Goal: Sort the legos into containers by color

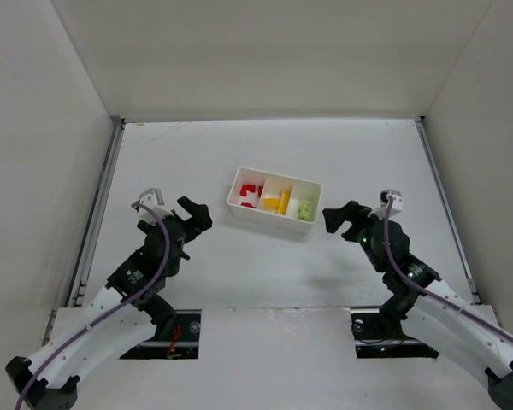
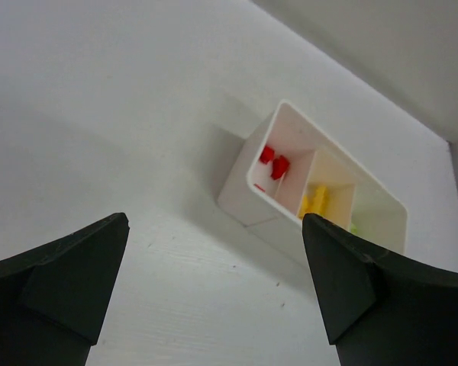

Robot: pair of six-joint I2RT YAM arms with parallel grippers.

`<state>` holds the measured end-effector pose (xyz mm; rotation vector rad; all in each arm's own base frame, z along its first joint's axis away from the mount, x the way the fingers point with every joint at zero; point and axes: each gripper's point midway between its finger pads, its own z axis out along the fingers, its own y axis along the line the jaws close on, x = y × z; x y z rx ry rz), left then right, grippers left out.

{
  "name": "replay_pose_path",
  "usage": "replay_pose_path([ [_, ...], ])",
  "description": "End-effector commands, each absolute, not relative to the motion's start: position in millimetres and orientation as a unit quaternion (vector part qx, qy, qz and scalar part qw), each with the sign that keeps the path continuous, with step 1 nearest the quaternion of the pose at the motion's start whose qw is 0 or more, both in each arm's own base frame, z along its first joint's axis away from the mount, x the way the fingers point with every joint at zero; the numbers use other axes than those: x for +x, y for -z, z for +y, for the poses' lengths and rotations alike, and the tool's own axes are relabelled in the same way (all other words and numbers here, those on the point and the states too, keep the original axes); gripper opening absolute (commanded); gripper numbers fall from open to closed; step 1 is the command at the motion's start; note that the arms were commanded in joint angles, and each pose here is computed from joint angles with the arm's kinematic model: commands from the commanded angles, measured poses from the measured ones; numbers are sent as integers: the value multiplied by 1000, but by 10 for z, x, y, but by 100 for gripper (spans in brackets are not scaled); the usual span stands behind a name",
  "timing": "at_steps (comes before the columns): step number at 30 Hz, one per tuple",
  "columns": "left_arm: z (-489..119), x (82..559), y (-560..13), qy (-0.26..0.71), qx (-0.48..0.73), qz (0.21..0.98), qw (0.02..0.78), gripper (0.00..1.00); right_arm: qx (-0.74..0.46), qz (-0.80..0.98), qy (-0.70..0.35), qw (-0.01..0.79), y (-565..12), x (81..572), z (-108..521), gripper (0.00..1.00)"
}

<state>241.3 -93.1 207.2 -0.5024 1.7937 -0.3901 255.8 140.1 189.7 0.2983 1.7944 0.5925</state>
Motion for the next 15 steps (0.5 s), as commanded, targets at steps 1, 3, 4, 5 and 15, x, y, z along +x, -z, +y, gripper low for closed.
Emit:
replay_pose_path([
  [1, -681, 2279, -1682, 105, -263, 802, 526, 100, 134, 776, -236, 569, -1732, 2504, 1329, 100],
  [3, -645, 2283, -1656, 91, -266, 809, 516, 100, 132, 780, -235, 565, -1685, 2487, 1338, 100],
  [4, -646, 2285, -1656, 89, -265, 811, 514, 100, 133, 781, -234, 564, -1676, 2483, 1336, 100],
  [5, -637, 2288, -1664, 87, -265, 811, 514, 100, 137, 781, -233, 563, -1672, 2485, 1326, 100],
  [15, -561, 2385, -1610, 66, -269, 814, 510, 100, 214, 768, -181, 575, -1565, 2520, 848, 100],
])
